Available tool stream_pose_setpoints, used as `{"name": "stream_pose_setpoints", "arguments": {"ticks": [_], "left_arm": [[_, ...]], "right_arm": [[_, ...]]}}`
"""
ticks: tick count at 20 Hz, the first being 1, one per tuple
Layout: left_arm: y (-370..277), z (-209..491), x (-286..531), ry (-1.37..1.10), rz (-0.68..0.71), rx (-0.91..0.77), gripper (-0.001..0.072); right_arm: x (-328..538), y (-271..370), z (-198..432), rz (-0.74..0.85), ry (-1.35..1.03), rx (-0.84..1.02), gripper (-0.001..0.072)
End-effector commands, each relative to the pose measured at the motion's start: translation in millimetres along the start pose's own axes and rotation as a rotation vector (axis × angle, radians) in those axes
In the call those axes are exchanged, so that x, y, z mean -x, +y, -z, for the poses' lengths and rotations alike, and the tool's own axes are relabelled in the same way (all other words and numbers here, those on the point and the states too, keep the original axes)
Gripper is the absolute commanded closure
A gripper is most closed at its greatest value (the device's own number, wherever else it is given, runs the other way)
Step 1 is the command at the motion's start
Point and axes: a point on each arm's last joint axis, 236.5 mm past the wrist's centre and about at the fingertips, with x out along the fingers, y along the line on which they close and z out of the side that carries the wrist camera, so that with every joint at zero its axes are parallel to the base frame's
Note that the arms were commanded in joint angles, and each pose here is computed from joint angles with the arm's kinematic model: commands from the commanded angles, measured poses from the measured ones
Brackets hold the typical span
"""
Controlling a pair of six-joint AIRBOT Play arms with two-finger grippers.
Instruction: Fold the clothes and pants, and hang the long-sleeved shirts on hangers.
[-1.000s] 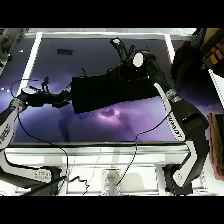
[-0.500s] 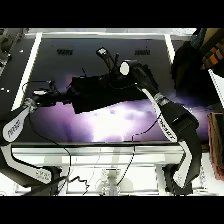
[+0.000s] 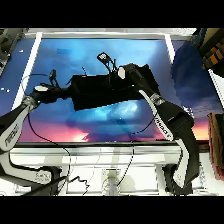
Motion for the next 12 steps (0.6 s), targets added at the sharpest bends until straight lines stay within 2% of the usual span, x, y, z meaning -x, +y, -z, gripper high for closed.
{"name": "stream_pose_setpoints", "arguments": {"ticks": [1,5,6,7,8,9,10,12], "left_arm": [[-34.4,-34.7,44.2,-0.114,0.0,-0.125,0.0689],[-76.4,-62.9,84.2,-0.249,0.021,-0.201,0.0689],[-84.5,-65.8,90.5,-0.268,0.028,-0.214,0.0689],[-92.0,-67.3,96.5,-0.281,0.036,-0.225,0.0689],[-98.0,-67.8,100.6,-0.289,0.043,-0.235,0.0689],[-103.4,-67.6,103.2,-0.294,0.05,-0.243,0.0689],[-108.1,-66.8,104.4,-0.297,0.056,-0.25,0.0689],[-115.6,-63.3,103.5,-0.292,0.068,-0.26,0.0689]], "right_arm": [[-1.0,-25.5,6.9,0.066,0.013,-0.111,0.0705],[2.6,-52.8,19.0,0.085,0.019,-0.516,0.0704],[3.3,-54.9,23.6,0.078,0.033,-0.575,0.0705],[4.2,-55.9,28.1,0.073,0.05,-0.589,0.0666],[4.8,-58.2,32.0,0.079,0.064,-0.58,0.0362],[5.2,-60.2,33.3,0.081,0.066,-0.577,-0.0008],[6.1,-61.6,32.7,0.083,0.063,-0.577,0.0022],[7.8,-63.7,25.0,0.084,0.031,-0.577,0.0031]]}}
